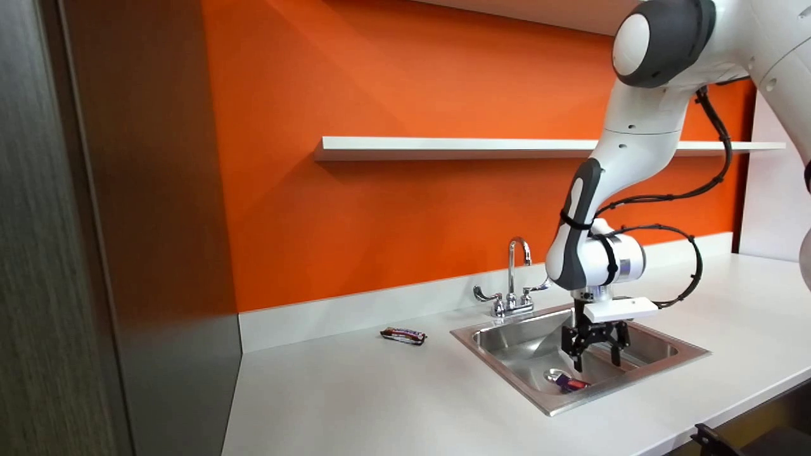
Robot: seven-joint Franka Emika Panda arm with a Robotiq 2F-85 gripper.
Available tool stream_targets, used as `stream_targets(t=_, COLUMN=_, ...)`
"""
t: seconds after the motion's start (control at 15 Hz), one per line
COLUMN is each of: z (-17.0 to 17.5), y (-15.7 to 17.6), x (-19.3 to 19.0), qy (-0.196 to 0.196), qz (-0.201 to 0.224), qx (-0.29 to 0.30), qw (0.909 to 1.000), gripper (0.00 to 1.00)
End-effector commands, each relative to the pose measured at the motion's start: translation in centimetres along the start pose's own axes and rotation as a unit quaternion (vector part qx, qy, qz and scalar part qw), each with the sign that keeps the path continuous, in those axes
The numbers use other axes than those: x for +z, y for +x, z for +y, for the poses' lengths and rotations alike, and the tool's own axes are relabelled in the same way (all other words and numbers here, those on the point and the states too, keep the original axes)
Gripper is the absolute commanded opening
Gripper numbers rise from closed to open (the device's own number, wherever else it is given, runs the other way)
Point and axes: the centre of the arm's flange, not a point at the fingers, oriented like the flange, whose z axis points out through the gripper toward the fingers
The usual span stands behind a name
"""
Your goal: Remove the purple bar from the sink and put it on the counter
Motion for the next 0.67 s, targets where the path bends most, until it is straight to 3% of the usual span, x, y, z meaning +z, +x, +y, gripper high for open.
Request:
stream_targets(t=0.0, z=0.4, y=1.4, x=1.0, qy=-0.02, qz=-0.011, qx=-0.024, qw=0.9995, gripper=1.0)
stream_targets(t=0.6, z=-0.2, y=2.9, x=3.2, qy=-0.035, qz=0.004, qx=-0.062, qw=0.9974, gripper=1.0)
